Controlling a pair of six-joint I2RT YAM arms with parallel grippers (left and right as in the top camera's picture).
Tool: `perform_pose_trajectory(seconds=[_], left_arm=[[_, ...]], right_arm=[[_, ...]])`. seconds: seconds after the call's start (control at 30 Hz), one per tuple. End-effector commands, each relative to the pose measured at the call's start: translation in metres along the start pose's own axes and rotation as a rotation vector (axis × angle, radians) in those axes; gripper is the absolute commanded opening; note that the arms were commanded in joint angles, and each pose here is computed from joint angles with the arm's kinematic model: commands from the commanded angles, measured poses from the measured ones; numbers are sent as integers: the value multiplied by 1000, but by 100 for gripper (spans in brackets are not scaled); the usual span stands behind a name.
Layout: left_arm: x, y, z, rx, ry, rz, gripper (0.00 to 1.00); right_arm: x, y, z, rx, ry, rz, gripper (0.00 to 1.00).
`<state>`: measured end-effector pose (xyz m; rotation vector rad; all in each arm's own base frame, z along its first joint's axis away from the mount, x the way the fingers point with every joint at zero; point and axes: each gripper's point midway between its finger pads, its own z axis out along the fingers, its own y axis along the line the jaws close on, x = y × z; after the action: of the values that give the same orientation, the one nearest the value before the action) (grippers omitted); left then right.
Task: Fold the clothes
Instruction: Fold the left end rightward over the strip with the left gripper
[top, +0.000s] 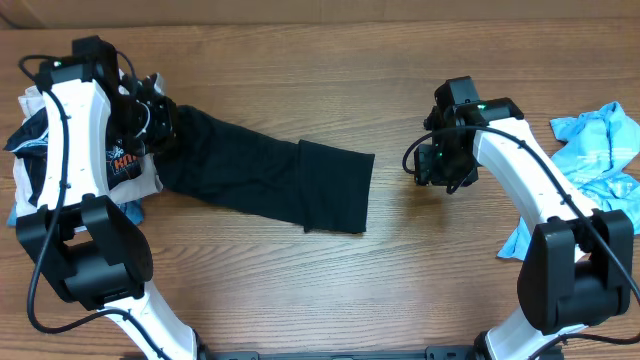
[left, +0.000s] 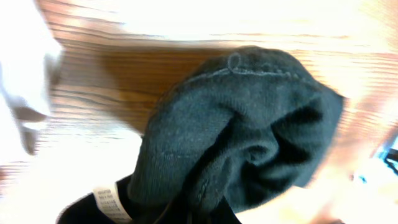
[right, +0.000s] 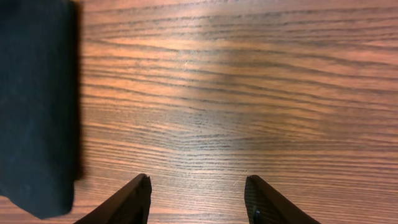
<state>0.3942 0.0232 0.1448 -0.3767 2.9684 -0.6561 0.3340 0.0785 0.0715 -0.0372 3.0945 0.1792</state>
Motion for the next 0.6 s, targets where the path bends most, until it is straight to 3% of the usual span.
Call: perform_pose_trajectory(seconds=[0.0, 0.07, 0.17, 0.37, 0.57], left_arm=[[-1, -58, -21, 295, -4, 11, 4], [5, -82, -24, 397, 25, 3, 4], [15, -98, -16, 396, 73, -1, 4], [46, -159, 15, 390, 167, 135, 4], [60, -189, 54, 198, 154, 182, 5]], right_arm=[[2, 2, 1, -11, 2, -8, 52], [2, 2, 1, -11, 4, -7, 52], [2, 2, 1, -11, 4, -7, 52], [3, 4, 1, -22, 7, -7, 52], [4, 4, 1, -21, 12, -6, 52]])
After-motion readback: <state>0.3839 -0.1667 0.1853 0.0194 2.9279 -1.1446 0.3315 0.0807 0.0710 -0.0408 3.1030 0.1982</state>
